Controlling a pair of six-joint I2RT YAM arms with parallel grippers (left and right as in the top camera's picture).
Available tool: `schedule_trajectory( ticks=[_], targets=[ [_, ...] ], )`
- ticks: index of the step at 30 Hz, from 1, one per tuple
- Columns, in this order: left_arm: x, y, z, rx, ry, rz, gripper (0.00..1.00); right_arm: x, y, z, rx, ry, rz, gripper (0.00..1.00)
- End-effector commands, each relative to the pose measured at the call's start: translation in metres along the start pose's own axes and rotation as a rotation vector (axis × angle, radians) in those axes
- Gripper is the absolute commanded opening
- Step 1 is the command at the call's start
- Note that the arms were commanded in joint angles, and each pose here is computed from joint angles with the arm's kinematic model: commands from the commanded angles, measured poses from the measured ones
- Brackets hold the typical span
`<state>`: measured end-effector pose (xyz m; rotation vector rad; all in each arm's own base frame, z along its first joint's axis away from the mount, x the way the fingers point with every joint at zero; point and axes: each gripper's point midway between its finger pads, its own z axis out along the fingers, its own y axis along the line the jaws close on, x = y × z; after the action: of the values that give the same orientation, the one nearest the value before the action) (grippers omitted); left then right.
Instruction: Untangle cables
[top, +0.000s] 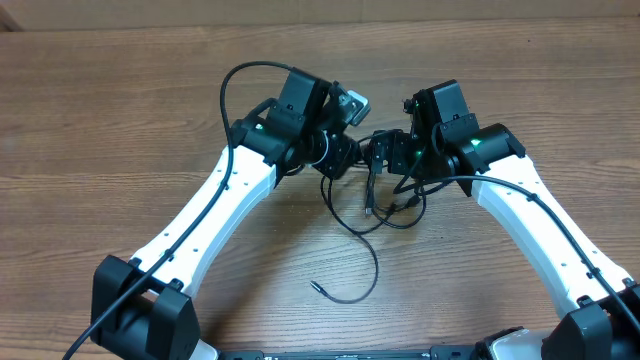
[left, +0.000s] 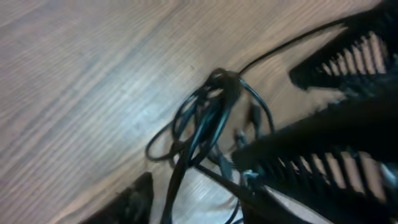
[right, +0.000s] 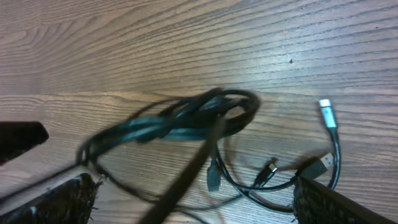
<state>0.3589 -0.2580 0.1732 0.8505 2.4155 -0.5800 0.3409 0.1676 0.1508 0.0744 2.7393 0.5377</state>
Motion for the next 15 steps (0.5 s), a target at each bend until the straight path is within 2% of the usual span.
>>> schedule_trajectory(
  ticks=[1, 3, 9, 12, 13, 14, 15],
  targets=[
    [-0.006, 0.026, 0.001, -0.157, -0.018, 0.008, 0.04, -0.014, 0.015, -0.020, -0.043, -0.058, -0.023, 1.00],
    [-0.014, 0.034, -0.001, -0.202, -0.053, -0.030, 0.04, -0.011, 0.017, -0.020, -0.059, -0.046, -0.023, 1.00],
    [-0.043, 0.034, -0.008, -0.195, -0.184, -0.151, 0.04, -0.003, 0.026, -0.020, -0.115, -0.005, -0.019, 1.00],
    [-0.042, 0.032, -0.010, -0.188, -0.183, -0.150, 0.06, -0.004, 0.027, -0.020, -0.116, -0.010, -0.021, 1.00],
    [-0.038, 0.030, -0.010, -0.177, -0.165, -0.152, 0.36, -0.005, 0.026, -0.020, -0.112, -0.014, -0.022, 1.00],
    [-0.034, 0.028, -0.009, -0.167, -0.146, -0.154, 0.62, -0.007, 0.024, -0.020, -0.103, -0.020, -0.021, 1.00],
    [-0.029, 0.028, -0.009, -0.158, -0.129, -0.160, 0.70, -0.008, 0.022, -0.020, -0.089, -0.027, -0.020, 1.00]
  ],
)
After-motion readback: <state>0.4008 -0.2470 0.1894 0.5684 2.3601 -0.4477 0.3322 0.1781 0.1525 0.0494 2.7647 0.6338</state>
